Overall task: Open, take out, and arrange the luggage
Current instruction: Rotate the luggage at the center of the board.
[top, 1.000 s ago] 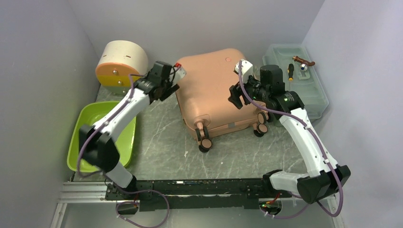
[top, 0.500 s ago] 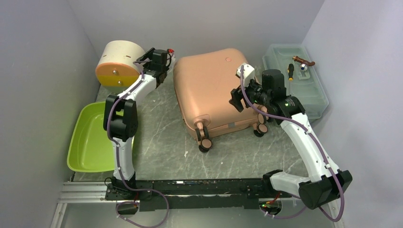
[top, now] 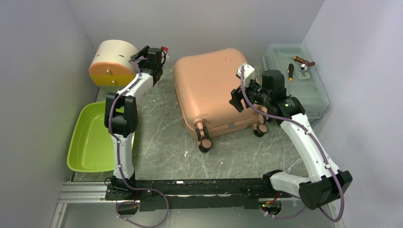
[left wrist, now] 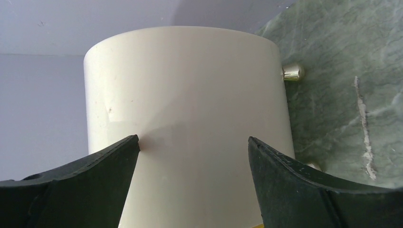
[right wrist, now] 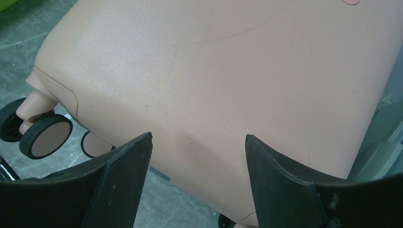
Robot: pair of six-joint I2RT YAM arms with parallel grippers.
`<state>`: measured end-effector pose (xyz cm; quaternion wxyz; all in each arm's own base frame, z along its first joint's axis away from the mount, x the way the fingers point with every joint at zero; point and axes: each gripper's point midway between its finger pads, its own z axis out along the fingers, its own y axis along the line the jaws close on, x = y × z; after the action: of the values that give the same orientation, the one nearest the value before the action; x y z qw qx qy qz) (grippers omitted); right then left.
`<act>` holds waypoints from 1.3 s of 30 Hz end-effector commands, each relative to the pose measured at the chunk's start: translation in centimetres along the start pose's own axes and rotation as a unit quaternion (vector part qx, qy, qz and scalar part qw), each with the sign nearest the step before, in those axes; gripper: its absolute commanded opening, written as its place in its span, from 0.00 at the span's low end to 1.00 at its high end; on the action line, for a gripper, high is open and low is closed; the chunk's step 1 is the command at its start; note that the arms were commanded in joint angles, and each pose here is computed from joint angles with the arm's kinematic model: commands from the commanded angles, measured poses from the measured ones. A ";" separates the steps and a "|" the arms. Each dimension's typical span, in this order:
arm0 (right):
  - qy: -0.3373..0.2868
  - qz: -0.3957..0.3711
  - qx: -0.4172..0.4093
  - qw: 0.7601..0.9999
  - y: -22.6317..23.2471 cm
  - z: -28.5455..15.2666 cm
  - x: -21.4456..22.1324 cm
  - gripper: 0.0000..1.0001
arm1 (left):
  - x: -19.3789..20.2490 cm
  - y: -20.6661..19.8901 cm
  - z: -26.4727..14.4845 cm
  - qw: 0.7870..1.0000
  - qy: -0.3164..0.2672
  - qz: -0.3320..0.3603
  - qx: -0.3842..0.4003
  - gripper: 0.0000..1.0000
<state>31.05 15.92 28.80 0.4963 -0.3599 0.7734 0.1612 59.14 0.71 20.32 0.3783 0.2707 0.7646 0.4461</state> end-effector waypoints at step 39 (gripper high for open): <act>0.258 0.028 0.159 0.952 -8.9 -4.8 12.5 0.90 | -19.8 1.4 -10.9 0.885 -0.259 -0.312 0.228 1.00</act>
<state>30.04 1.58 21.19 0.3343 -0.2678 0.8992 -0.0890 59.55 -16.42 31.50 0.5834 0.2172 0.7775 0.0891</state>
